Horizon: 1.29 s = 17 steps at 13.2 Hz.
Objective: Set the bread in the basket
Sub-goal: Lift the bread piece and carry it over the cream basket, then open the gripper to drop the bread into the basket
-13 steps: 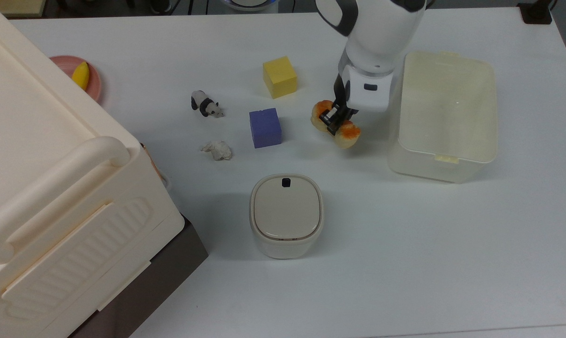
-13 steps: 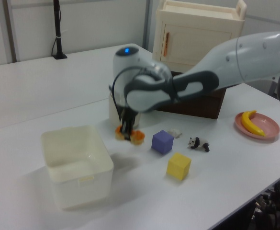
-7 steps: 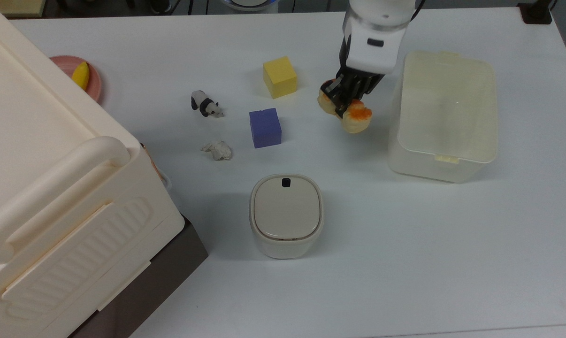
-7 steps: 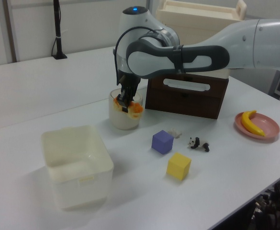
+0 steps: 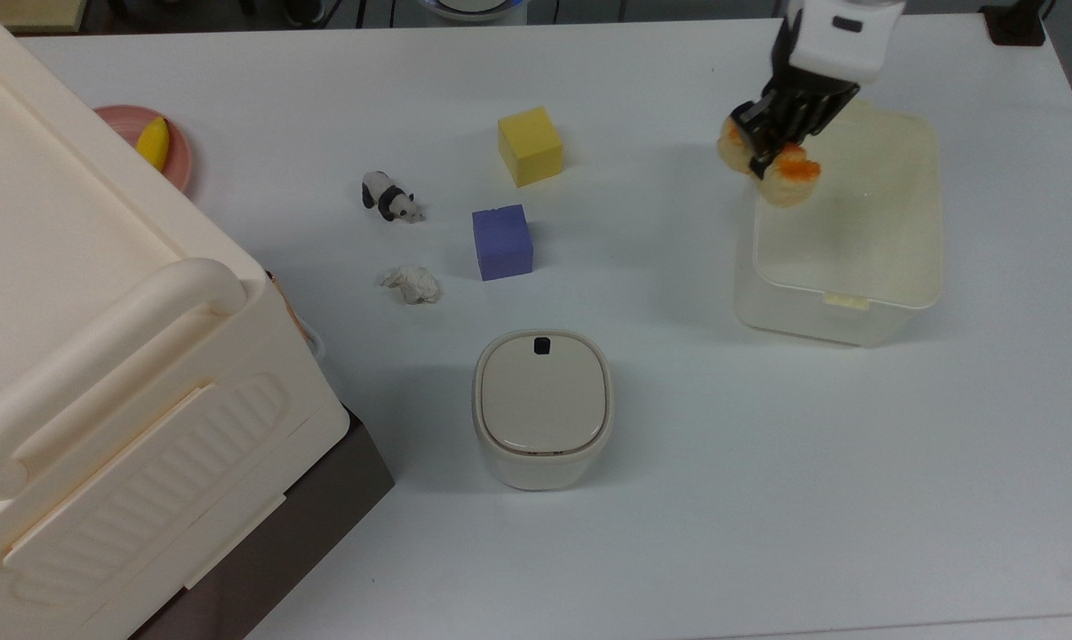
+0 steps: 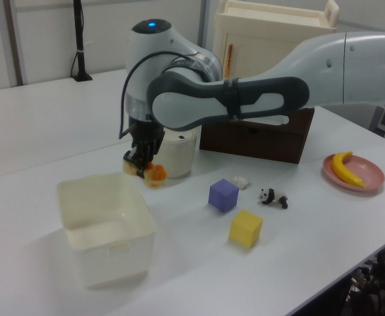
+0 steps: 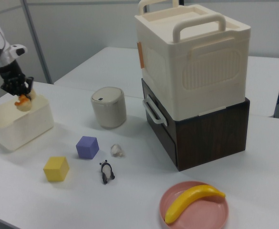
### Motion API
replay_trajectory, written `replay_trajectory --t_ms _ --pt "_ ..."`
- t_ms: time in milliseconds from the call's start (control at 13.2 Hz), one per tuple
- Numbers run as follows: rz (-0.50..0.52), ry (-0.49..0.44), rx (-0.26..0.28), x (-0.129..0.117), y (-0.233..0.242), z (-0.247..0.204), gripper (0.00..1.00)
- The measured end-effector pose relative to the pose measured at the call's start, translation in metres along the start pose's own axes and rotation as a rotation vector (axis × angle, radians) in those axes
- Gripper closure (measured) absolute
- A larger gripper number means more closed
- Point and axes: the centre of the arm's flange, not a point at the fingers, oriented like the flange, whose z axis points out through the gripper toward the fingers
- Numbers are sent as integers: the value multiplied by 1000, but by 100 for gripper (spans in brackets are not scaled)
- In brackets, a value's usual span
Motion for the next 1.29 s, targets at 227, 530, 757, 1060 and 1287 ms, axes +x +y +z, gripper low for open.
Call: replay_trajectory --t_ms 227,530,757,1060,1287 --pt "-24 29 19 2 -43 0 85" --pt "-85 12 38 -3 -93 15 85" --pt "-88 9 41 -2 -96 20 75" --pt "-80 12 40 0 -89 19 29" --pt "-82 11 39 0 -89 19 0"
